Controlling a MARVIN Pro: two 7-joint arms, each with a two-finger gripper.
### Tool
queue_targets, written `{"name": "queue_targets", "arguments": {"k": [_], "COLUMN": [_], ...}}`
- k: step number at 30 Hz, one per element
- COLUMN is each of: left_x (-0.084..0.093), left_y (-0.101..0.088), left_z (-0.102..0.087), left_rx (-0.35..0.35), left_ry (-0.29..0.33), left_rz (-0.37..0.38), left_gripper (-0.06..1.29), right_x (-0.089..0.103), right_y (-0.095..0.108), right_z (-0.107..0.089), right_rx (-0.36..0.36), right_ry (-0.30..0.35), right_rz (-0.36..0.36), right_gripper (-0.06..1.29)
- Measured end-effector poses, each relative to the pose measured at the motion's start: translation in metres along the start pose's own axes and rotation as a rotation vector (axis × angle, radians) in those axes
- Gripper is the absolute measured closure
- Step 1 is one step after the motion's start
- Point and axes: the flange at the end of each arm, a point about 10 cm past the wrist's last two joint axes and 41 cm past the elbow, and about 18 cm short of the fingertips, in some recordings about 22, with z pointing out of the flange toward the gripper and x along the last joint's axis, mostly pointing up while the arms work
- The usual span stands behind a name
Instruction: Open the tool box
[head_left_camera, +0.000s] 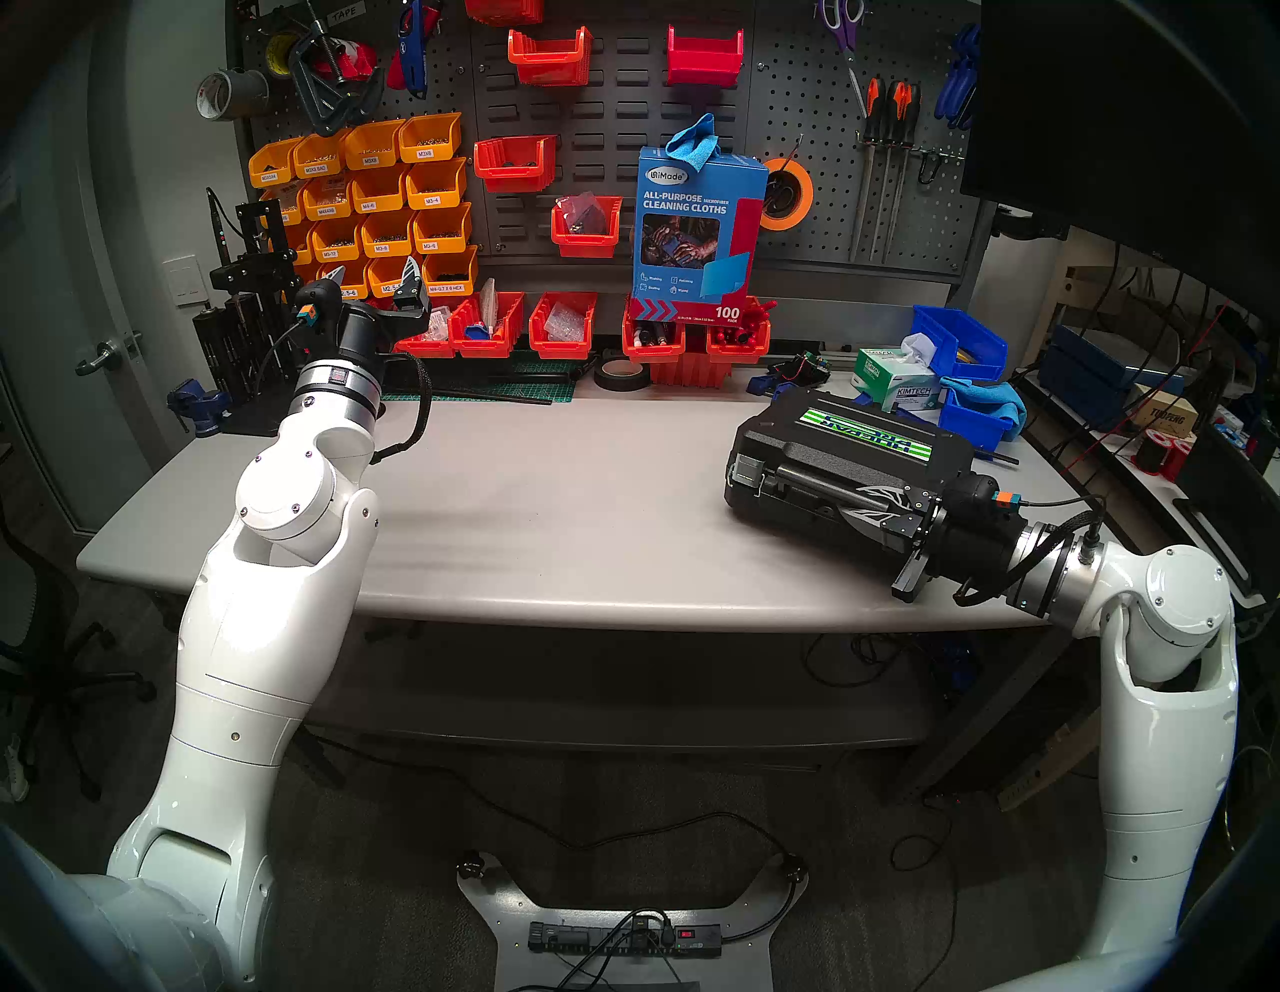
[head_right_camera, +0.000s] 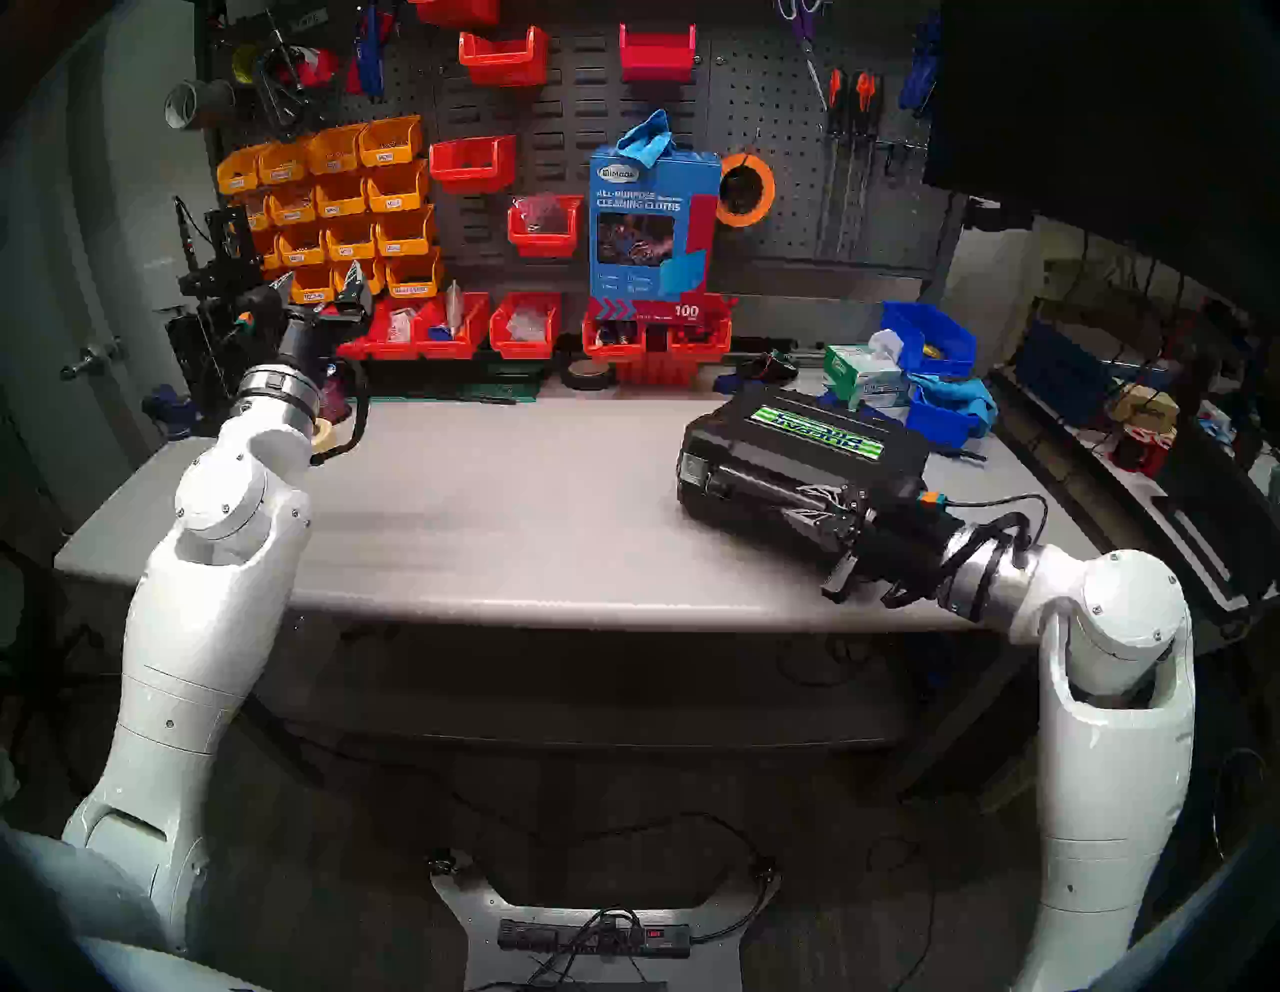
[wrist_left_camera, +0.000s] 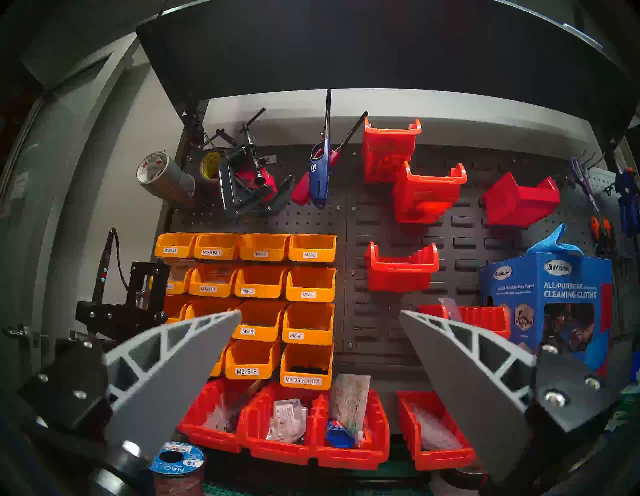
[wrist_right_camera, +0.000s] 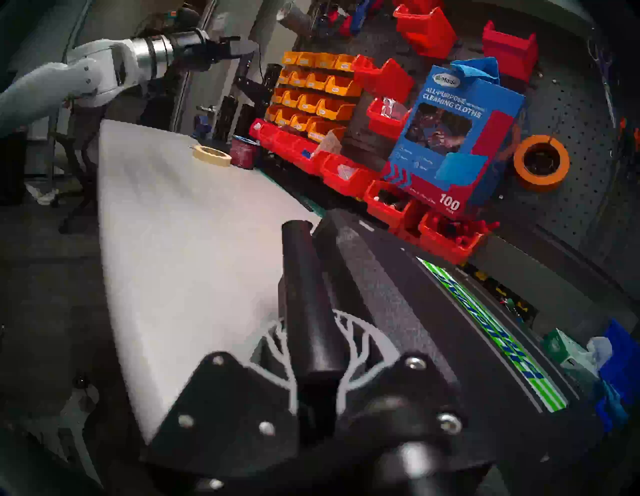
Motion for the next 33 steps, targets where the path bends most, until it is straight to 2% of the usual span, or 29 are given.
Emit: {"name": "queue_targets", "arguments": {"k": [9, 23, 25, 27, 29, 30, 31, 33], "left_x": [0.0, 0.0, 0.0, 0.0, 0.0, 0.0, 0.0, 0.0], "left_y": [0.0, 0.0, 0.0, 0.0, 0.0, 0.0, 0.0, 0.0], "left_z": [0.0, 0.0, 0.0, 0.0, 0.0, 0.0, 0.0, 0.0], "left_rx": [0.0, 0.0, 0.0, 0.0, 0.0, 0.0, 0.0, 0.0], "left_ry": [0.0, 0.0, 0.0, 0.0, 0.0, 0.0, 0.0, 0.0], "left_rz": [0.0, 0.0, 0.0, 0.0, 0.0, 0.0, 0.0, 0.0], "left_gripper": [-0.01, -0.01, -0.01, -0.01, -0.01, -0.01, -0.01, -0.01], "right_x": [-0.008, -0.015, -0.017, -0.019, -0.02, -0.021, -0.021, -0.02], "right_y": [-0.01, -0.008, -0.007, -0.007, -0.008, -0.007, -0.005, -0.002], "right_z": [0.021, 0.033, 0.034, 0.035, 0.035, 0.035, 0.034, 0.033], "right_rx": [-0.088, -0.142, -0.139, -0.134, -0.126, -0.124, -0.124, -0.124], "right_ry": [0.016, 0.05, 0.052, 0.053, 0.055, 0.054, 0.054, 0.054], "right_rz": [0.017, 0.014, 0.022, 0.032, 0.039, 0.043, 0.043, 0.043], "right_gripper": [1.15, 1.14, 0.95, 0.81, 0.57, 0.18, 0.1, 0.02]}}
